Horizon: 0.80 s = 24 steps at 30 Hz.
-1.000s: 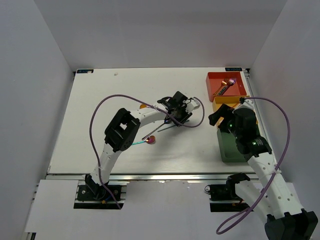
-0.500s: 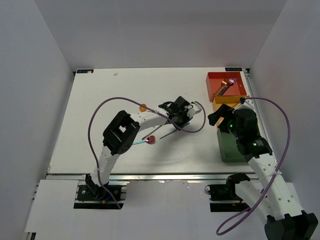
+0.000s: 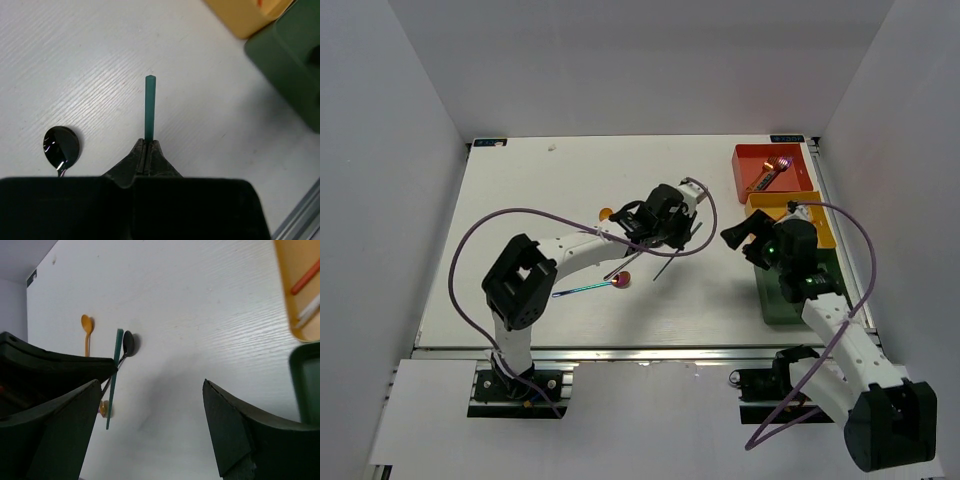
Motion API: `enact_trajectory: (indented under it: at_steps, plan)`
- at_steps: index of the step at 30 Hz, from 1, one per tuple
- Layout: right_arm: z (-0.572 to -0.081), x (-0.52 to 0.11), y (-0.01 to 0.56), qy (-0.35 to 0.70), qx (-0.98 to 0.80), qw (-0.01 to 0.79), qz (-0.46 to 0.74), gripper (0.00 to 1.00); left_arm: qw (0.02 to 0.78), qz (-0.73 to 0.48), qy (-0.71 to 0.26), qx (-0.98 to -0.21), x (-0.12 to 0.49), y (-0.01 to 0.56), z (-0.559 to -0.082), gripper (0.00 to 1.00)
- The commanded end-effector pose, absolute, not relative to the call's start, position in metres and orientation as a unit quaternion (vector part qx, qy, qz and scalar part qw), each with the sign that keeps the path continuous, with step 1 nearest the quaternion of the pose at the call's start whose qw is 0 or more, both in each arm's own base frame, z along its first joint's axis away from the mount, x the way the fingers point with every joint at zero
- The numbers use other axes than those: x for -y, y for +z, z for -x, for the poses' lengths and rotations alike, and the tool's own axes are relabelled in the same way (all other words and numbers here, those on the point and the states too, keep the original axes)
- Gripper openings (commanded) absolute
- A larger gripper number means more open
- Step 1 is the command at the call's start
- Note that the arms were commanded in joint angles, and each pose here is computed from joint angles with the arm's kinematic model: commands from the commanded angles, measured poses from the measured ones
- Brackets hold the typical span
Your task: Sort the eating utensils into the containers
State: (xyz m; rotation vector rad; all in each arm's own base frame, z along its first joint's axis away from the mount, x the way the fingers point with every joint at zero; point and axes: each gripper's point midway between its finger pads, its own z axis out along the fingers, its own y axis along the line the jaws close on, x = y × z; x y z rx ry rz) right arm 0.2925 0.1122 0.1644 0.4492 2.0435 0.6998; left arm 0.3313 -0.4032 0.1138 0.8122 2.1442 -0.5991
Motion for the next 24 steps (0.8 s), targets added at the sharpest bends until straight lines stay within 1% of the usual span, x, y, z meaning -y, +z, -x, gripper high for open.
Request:
enact_trajectory:
  at_steps: [1, 8, 11, 15, 20, 22, 23, 24]
  plan:
    - [-0.31, -0.14, 0.188, 0.369, -0.787, 0.469, -0.155, 0.86, 0.394, -0.276, -0.294, -0.826, 0.416, 0.15, -0.325, 0.0]
    - [-0.328, -0.15, 0.198, 0.39, -0.773, 0.48, -0.142, 0.85, 0.391, -0.263, -0.383, -0.794, 0.428, 0.189, -0.302, 0.0]
    - [-0.33, -0.153, 0.196, 0.399, -0.773, 0.474, -0.141, 0.84, 0.393, -0.262, -0.394, -0.788, 0.426, 0.195, -0.297, 0.0]
    - [-0.328, -0.168, 0.192, 0.425, -0.772, 0.452, -0.138, 0.8, 0.405, -0.257, -0.405, -0.779, 0.427, 0.205, -0.297, 0.0]
    - [-0.328, -0.186, 0.187, 0.434, -0.778, 0.438, -0.119, 0.77, 0.398, -0.259, -0.411, -0.778, 0.43, 0.203, -0.296, 0.0]
    - [-0.328, -0.194, 0.192, 0.449, -0.774, 0.435, -0.103, 0.69, 0.395, -0.26, -0.414, -0.778, 0.432, 0.201, -0.295, 0.0]
    - [-0.329, -0.196, 0.191, 0.45, -0.774, 0.434, -0.101, 0.58, 0.395, -0.26, -0.413, -0.778, 0.432, 0.2, -0.295, 0.0]
    - [-0.329, -0.199, 0.193, 0.452, -0.773, 0.434, -0.098, 0.51, 0.397, -0.259, -0.415, -0.776, 0.432, 0.201, -0.296, 0.0]
